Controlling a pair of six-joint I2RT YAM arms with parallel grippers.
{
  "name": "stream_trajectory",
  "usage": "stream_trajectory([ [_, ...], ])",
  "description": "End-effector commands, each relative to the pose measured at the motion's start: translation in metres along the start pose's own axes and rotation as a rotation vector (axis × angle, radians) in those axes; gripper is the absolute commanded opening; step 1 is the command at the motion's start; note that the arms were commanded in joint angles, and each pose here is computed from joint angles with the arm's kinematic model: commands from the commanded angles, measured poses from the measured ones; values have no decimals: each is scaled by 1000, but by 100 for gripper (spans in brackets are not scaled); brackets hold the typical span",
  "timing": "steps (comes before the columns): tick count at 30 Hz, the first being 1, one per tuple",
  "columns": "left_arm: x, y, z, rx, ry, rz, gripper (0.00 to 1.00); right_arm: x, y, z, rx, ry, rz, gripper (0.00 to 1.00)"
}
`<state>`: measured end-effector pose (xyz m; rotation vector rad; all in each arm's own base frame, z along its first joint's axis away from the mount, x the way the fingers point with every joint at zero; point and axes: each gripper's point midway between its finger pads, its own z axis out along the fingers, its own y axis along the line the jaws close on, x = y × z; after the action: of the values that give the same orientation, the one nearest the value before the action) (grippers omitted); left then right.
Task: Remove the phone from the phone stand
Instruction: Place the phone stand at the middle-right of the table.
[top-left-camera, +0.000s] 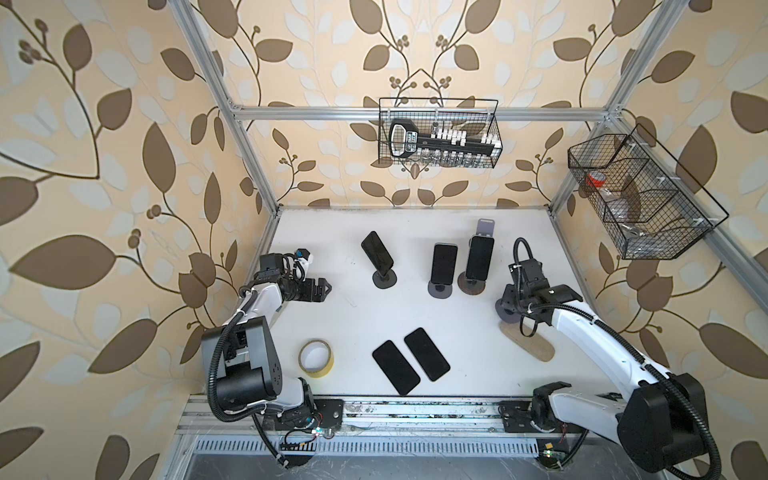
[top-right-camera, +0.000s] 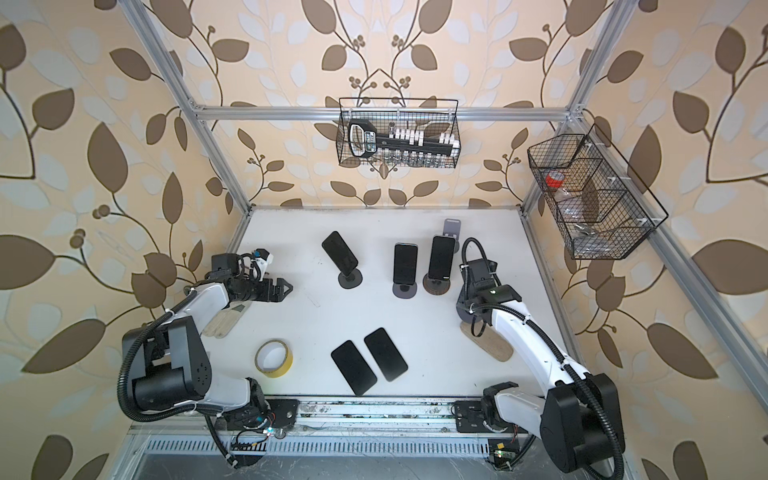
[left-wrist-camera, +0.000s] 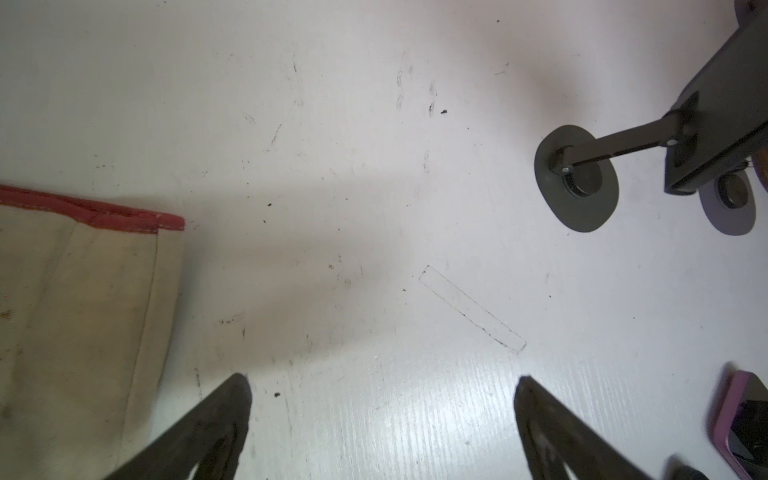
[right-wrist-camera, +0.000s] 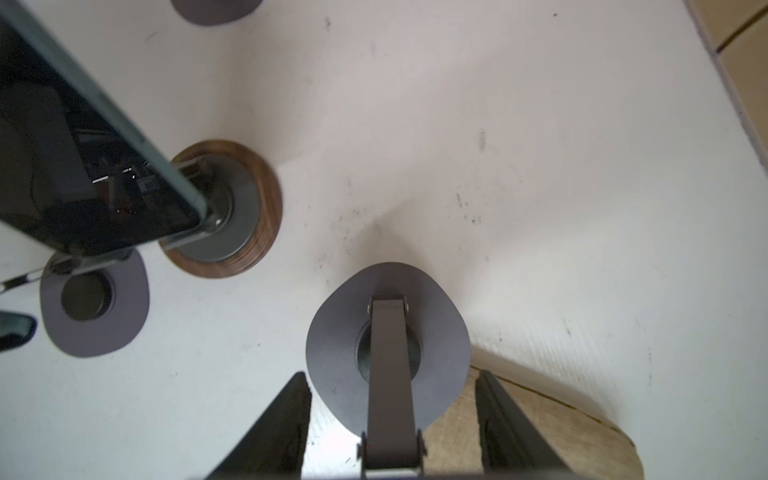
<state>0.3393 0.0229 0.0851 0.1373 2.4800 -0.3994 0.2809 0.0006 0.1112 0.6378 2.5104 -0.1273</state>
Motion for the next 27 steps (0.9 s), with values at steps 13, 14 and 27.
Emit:
stream_trajectory([
  [13, -12, -4, -5, 17, -26, 35, 99, -71, 26, 12, -63, -93, -54, 56],
  [14, -12, -4, -5, 17, -25, 35, 99, -77, 25, 14, -43, -100, -58, 56],
  [27, -12, -3, -5, 15, -22, 33, 99, -114, 44, 46, -64, -86, -49, 57],
])
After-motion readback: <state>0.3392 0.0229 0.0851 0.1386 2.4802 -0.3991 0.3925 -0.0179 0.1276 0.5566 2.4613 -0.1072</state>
